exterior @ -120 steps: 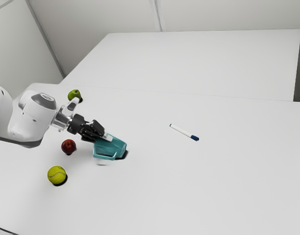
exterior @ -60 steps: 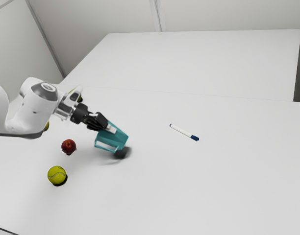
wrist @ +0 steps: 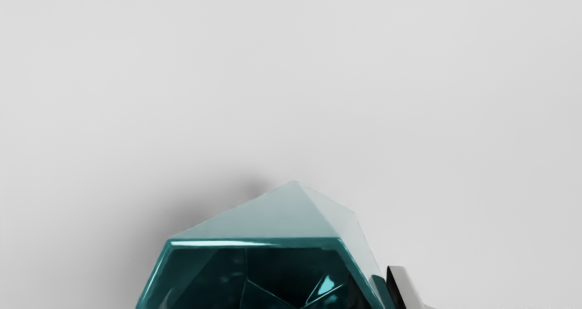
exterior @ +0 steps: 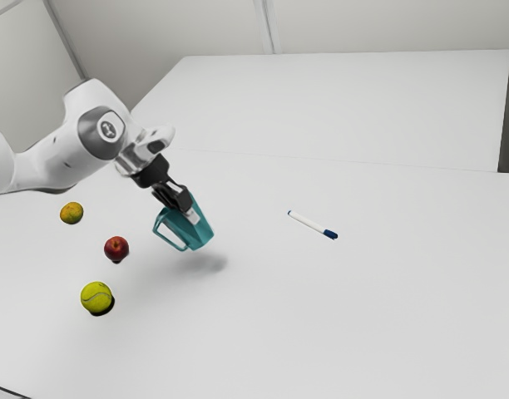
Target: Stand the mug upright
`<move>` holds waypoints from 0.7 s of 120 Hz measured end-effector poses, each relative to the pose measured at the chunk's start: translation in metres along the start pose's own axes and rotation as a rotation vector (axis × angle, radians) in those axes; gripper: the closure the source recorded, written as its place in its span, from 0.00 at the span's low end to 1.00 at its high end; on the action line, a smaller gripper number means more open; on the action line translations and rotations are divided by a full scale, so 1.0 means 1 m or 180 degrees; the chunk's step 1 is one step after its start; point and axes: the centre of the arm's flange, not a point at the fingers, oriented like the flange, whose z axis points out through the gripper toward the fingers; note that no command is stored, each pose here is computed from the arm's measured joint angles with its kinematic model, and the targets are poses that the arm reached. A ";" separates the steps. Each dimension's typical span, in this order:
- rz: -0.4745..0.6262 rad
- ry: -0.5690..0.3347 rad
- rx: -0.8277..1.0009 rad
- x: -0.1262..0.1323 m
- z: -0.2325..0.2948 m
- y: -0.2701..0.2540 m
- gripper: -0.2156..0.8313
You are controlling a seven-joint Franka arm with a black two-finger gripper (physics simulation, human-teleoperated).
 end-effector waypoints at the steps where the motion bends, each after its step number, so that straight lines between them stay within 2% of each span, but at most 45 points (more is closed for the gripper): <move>1: 0.0004 -0.0013 0.0019 0.000 0.000 0.001 0.95; 36: -0.0005 -0.0349 0.0737 0.010 -0.002 0.037 0.95; 54: -0.0218 -0.0366 0.1047 0.001 -0.010 0.038 0.95; 84: -0.0563 -0.0296 0.1299 -0.015 0.022 0.036 0.95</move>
